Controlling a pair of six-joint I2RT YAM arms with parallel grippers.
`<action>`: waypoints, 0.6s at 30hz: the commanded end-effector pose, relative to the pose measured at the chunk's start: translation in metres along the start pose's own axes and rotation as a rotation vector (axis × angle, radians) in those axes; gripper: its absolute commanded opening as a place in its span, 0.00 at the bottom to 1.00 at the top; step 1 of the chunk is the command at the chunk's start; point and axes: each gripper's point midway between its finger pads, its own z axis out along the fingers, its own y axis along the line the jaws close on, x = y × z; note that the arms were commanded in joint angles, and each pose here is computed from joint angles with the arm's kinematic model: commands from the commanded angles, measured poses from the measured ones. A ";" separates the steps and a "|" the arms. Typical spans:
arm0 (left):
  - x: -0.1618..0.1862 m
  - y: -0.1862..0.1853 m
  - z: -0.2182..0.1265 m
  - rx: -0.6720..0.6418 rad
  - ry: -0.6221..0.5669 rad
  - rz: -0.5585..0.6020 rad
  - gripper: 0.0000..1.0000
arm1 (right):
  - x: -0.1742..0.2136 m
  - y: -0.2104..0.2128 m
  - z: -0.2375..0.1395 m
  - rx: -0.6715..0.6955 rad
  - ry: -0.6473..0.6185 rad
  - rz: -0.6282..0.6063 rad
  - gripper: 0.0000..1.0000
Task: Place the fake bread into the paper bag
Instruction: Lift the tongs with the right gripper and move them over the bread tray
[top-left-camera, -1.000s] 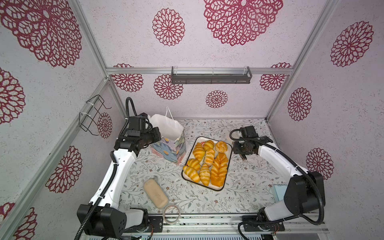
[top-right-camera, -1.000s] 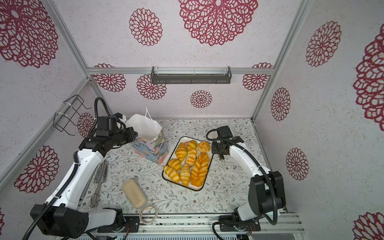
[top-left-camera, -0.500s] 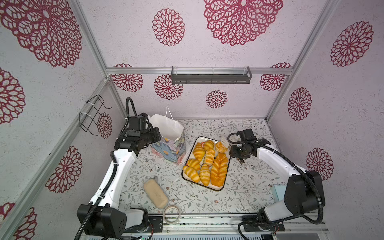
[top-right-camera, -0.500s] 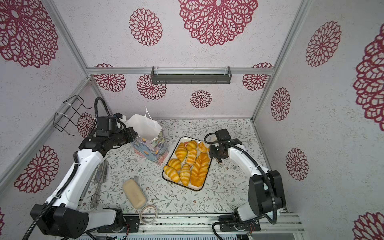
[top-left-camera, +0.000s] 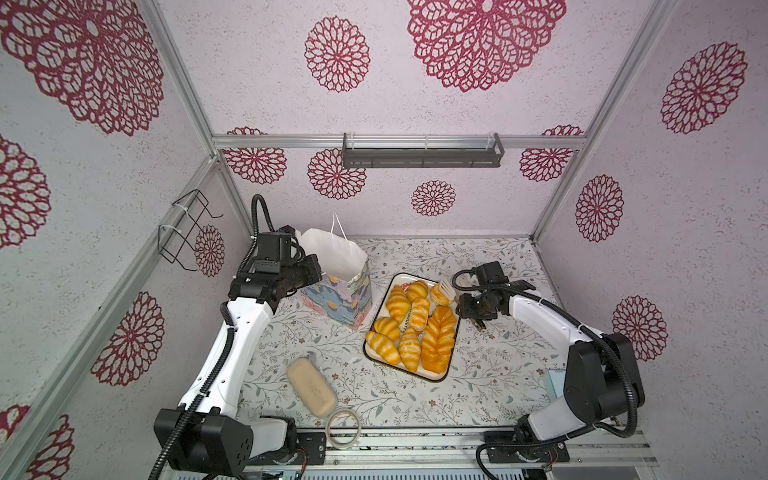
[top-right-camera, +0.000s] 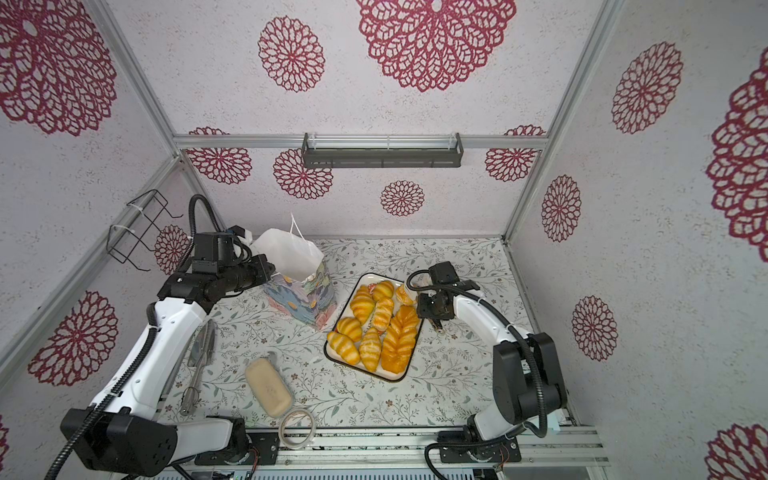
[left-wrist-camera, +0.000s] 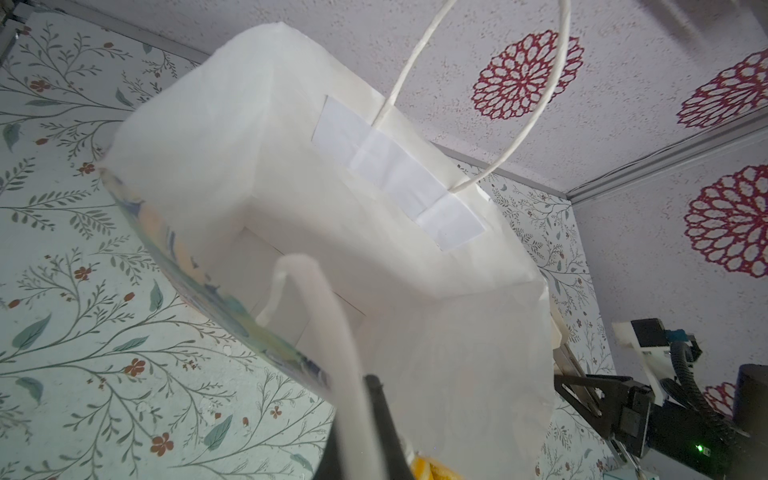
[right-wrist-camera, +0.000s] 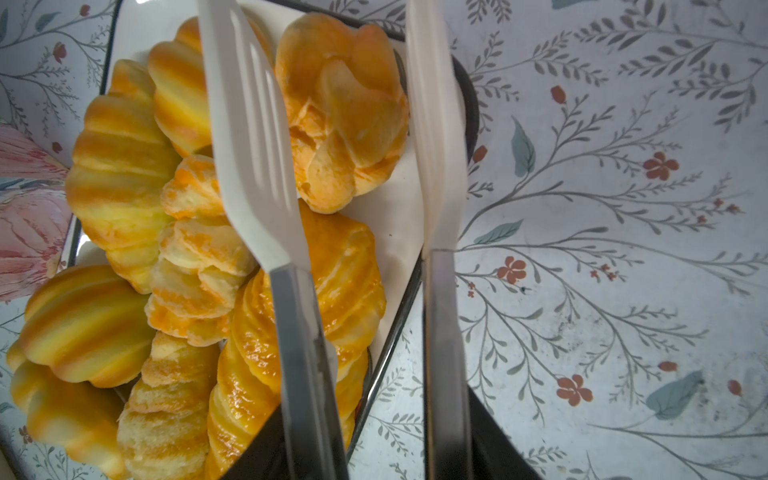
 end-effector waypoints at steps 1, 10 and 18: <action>-0.001 0.002 -0.001 -0.004 -0.003 -0.002 0.00 | -0.007 0.004 0.001 -0.013 -0.025 0.008 0.50; -0.001 0.002 -0.001 -0.003 -0.002 -0.009 0.00 | -0.001 -0.001 0.006 -0.025 -0.006 0.023 0.51; -0.003 0.000 -0.001 0.005 -0.007 -0.015 0.00 | 0.005 -0.002 -0.003 -0.043 -0.016 0.030 0.51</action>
